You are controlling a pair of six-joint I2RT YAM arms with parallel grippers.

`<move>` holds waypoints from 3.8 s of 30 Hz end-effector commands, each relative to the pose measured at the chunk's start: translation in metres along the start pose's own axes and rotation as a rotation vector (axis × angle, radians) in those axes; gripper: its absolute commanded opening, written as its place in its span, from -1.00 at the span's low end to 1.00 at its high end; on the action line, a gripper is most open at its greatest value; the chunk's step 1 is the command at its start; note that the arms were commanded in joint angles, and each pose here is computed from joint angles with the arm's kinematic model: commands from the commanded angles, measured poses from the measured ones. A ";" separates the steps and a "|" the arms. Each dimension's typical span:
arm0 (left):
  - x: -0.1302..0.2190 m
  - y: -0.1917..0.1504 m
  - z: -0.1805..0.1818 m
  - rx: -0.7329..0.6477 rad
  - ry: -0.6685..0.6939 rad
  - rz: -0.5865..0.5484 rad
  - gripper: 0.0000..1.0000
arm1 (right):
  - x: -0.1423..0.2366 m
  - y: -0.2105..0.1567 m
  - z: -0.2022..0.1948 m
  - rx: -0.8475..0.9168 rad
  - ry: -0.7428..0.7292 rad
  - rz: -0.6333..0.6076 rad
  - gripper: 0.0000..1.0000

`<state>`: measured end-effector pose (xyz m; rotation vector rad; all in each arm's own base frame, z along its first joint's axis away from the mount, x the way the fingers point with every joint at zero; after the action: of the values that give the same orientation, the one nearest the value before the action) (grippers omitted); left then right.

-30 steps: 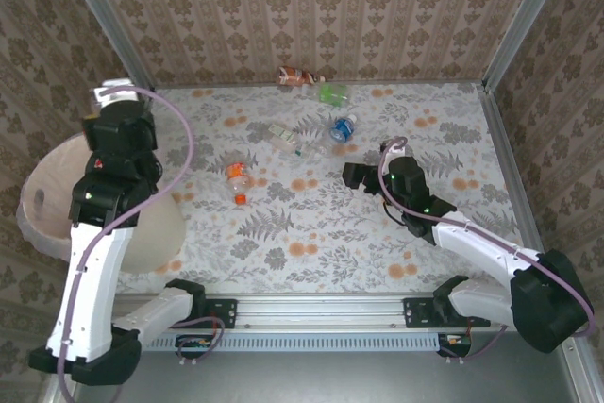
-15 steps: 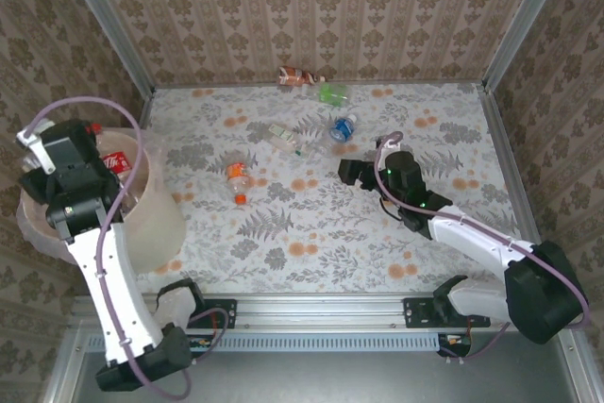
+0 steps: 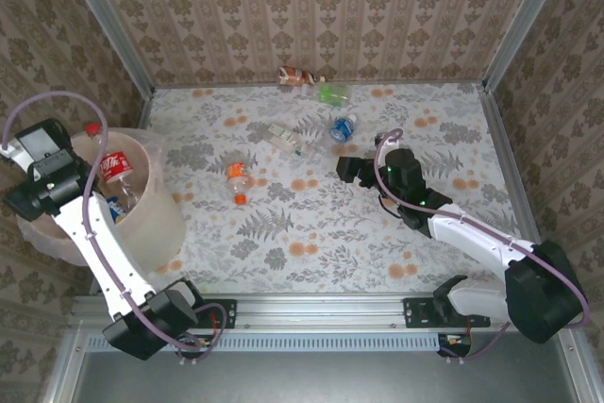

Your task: Put the plastic bottles in the bin

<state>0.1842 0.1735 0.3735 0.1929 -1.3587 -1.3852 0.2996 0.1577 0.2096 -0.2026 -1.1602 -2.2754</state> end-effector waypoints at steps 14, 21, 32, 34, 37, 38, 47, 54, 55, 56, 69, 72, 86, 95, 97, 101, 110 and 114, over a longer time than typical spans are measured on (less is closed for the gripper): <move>0.113 0.032 -0.090 -0.074 -0.532 -0.338 1.00 | -0.011 0.014 -0.007 -0.018 -0.119 0.038 0.99; 0.155 0.026 -0.162 -0.179 -0.942 -0.418 1.00 | -0.021 0.011 -0.017 -0.066 -0.222 0.077 0.99; 0.177 0.008 -0.208 -0.236 -1.256 -0.423 1.00 | -0.065 0.016 -0.037 -0.204 -0.440 0.035 0.90; 0.174 0.005 -0.206 -0.236 -1.240 -0.426 1.00 | -0.080 0.018 -0.033 -0.212 -0.438 0.047 0.89; 0.170 0.001 -0.204 -0.237 -1.219 -0.427 1.00 | -0.104 0.019 -0.027 -0.208 -0.449 0.075 0.93; 0.168 0.000 -0.204 -0.240 -1.214 -0.421 1.00 | -0.110 0.020 -0.028 -0.215 -0.491 0.060 0.98; 0.158 -0.011 -0.203 -0.264 -1.168 -0.390 1.00 | -0.165 0.012 -0.034 -0.182 -0.675 0.065 0.76; 0.152 -0.019 -0.201 -0.271 -1.138 -0.374 1.00 | -0.189 -0.008 -0.044 -0.181 -0.726 0.126 0.71; 0.151 -0.019 -0.201 -0.272 -1.137 -0.372 1.00 | -0.192 -0.012 -0.045 -0.181 -0.723 0.142 0.72; 0.151 -0.020 -0.202 -0.274 -1.136 -0.371 1.00 | -0.195 -0.014 -0.044 -0.184 -0.712 0.158 0.71; 0.151 -0.025 -0.209 -0.284 -1.175 -0.337 1.00 | -0.178 -0.023 -0.051 -0.135 -0.648 0.164 0.06; 0.157 -0.027 -0.215 -0.273 -1.258 -0.335 1.00 | -0.158 -0.016 -0.039 -0.089 -0.535 0.145 -0.01; 0.212 -0.047 -0.280 -0.345 -1.728 -0.256 1.00 | -0.025 -0.007 0.001 0.057 -0.017 0.067 -0.21; 0.270 -0.080 -0.328 -0.421 -1.963 -0.220 1.00 | 0.017 0.000 0.037 0.140 0.264 0.017 -0.21; 0.283 -0.087 -0.337 -0.429 -2.016 -0.196 1.00 | 0.018 0.000 0.043 0.154 0.292 0.017 -0.20; 0.291 -0.103 -0.356 -0.398 -1.972 -0.153 1.00 | 0.017 0.003 0.051 0.156 0.327 0.000 -0.20; 0.309 -0.125 -0.388 -0.440 -2.019 -0.069 1.00 | 0.012 0.003 0.071 0.169 0.402 0.008 -0.20; 0.304 -0.132 -0.398 -0.436 -1.978 -0.041 1.00 | 0.013 0.007 0.076 0.149 0.418 -0.022 -0.20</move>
<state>0.2951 -0.3213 0.2980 -1.9272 -2.2920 -1.7598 0.2807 0.2001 0.2346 0.1741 -1.1191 -2.0750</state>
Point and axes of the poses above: each hand's point on the last joint's axis, 136 mm out from that joint toward the fingers, its own x axis back along the fingers, its own z axis along the line the jaws close on, y = z × x, the point moved 6 cm from there along x, back along the fingers, and after that the axes turned 12 degrees about -x, right-handed, at the moved point
